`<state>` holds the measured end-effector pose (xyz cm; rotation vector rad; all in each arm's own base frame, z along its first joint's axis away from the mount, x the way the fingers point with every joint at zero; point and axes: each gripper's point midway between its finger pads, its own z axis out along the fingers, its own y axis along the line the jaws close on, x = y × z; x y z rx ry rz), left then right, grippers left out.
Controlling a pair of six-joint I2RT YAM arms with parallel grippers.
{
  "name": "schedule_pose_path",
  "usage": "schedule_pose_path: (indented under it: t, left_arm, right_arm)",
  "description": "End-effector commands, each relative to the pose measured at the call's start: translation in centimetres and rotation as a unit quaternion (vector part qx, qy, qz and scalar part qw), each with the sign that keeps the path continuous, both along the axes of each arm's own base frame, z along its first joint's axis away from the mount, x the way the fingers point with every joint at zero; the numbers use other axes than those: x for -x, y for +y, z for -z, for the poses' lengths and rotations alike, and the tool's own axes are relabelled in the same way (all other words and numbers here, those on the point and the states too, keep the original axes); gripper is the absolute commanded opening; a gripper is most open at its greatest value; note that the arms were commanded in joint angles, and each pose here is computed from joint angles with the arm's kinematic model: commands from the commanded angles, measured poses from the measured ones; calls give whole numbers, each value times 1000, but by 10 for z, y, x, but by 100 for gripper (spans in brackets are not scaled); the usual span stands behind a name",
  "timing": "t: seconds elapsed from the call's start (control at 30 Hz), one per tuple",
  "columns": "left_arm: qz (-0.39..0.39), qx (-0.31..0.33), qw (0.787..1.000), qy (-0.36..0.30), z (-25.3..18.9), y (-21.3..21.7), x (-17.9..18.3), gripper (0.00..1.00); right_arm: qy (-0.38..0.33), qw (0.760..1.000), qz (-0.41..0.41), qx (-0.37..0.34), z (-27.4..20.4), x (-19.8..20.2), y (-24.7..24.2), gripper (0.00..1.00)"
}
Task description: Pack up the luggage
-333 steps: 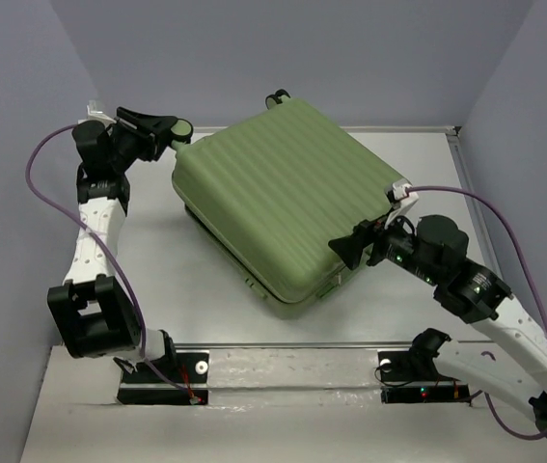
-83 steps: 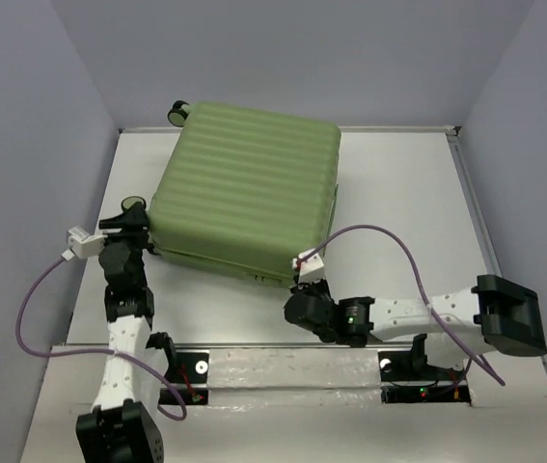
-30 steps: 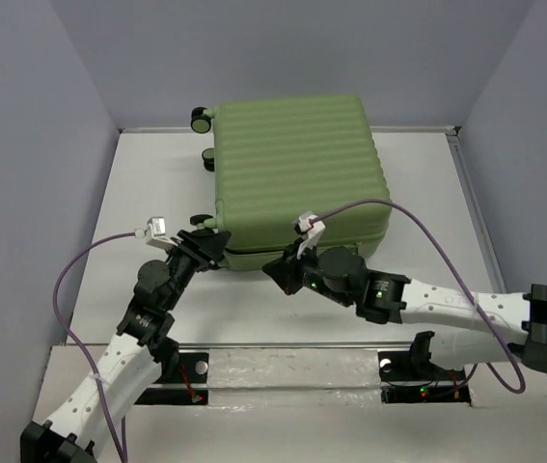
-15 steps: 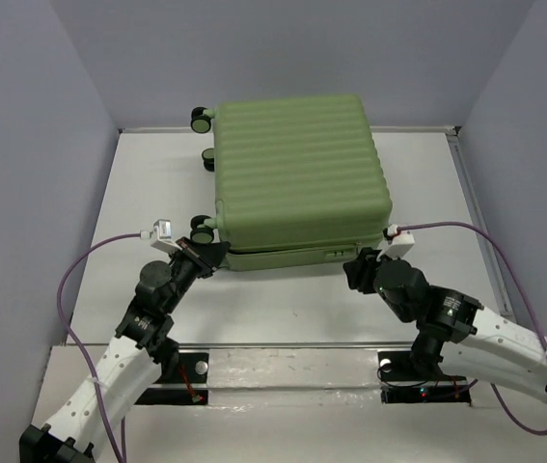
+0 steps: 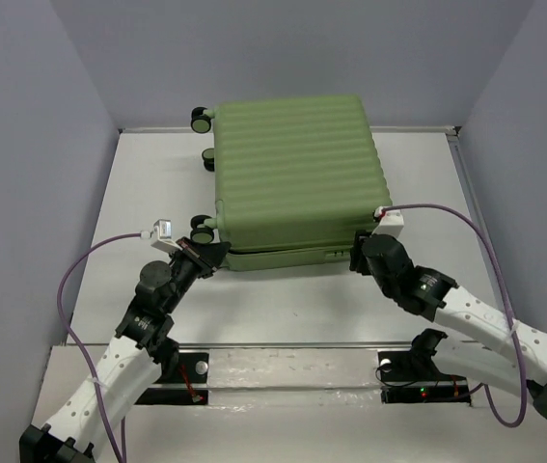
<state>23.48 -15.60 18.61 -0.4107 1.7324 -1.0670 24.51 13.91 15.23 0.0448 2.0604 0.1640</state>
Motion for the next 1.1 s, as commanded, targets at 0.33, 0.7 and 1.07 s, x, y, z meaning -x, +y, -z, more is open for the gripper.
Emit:
schedule_pose_path:
  t: [0.33, 0.7, 1.07]
  left_arm:
    - [-7, 3, 999, -44, -34, 3, -2, 6]
    - [-94, -73, 991, -62, -68, 43, -3, 6]
    - [-110, -163, 980, 13, -48, 58, -10, 88]
  right_arm:
    - [-31, 999, -39, -4, -7, -40, 20, 36]
    - [-22, 999, -33, -10, -3, -37, 16, 17]
    - [1, 998, -62, -25, 8, -29, 27, 45]
